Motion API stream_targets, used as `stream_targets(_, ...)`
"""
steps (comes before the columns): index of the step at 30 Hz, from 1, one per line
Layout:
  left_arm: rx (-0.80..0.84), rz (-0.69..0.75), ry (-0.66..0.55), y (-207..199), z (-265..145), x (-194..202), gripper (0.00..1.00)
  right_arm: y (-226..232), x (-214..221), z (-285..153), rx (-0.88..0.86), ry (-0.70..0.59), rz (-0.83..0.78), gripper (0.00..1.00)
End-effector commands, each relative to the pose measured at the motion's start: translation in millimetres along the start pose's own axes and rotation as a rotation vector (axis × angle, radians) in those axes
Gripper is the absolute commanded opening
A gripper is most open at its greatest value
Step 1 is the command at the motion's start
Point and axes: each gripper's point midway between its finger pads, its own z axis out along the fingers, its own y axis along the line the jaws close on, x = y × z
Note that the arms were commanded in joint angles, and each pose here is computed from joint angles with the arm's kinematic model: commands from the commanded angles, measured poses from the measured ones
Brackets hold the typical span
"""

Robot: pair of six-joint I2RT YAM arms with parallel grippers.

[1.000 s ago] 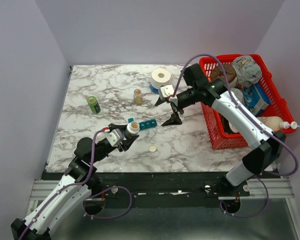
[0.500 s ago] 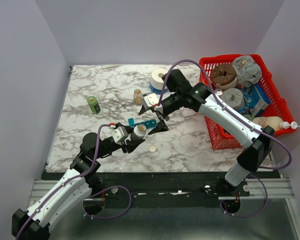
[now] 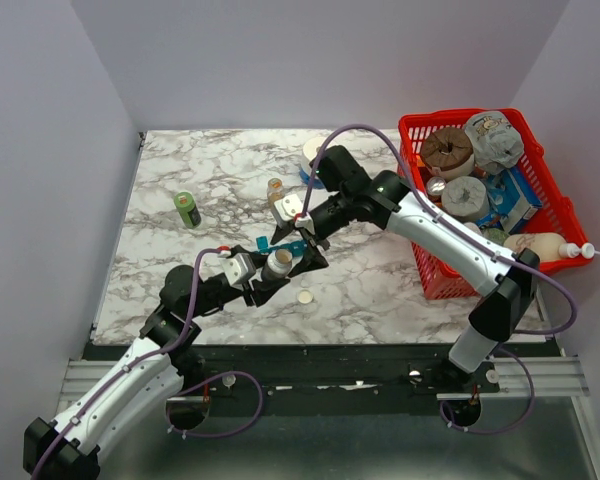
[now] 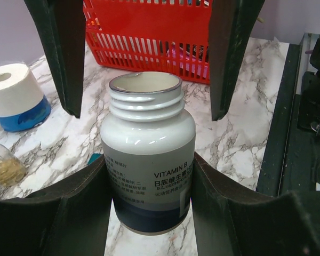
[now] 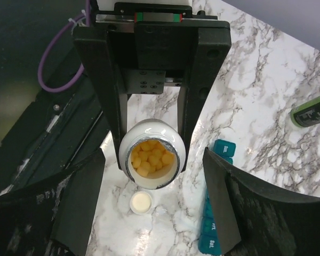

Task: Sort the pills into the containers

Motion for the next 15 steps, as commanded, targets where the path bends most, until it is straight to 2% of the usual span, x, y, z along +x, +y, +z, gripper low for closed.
stream_targets(1, 0.018, 0.038, -0.071, -1.3, 1.5, -25.1, 0.0, -3.0, 1.6, 8.1, -0.006, 0.011, 0.027, 0.81)
stream_targets(5, 0.009, 0.043, -0.078, 0.0, 0.9, -26.9, 0.0, -1.0, 3.9, 12.1, -0.013, 0.019, 0.036, 0.73)
stream_targets(8, 0.001, 0.043, -0.082, 1.1, 0.4, -28.5, 0.0, -1.0, 4.7, 13.4, -0.013, 0.022, 0.038, 0.58)
stream_targets(9, 0.0, 0.042, -0.081, 1.3, 0.4, -28.1, 0.0, -1.5, 4.8, 13.0, -0.011, 0.022, 0.04, 0.48)
stream_targets(11, -0.005, 0.042, -0.078, 2.1, 0.3, -27.4, 0.0, -1.3, 4.7, 14.0, -0.012, 0.024, 0.042, 0.38)
stream_targets(12, -0.006, 0.043, -0.077, 2.4, 0.3, -27.1, 0.0, -1.3, 5.4, 13.7, -0.011, 0.024, 0.047, 0.3)
stream_targets(15, -0.012, 0.04, -0.071, 3.6, 0.5, -26.0, 0.0, 0.6, 4.2, 14.0, -0.014, 0.02, 0.059, 0.21)
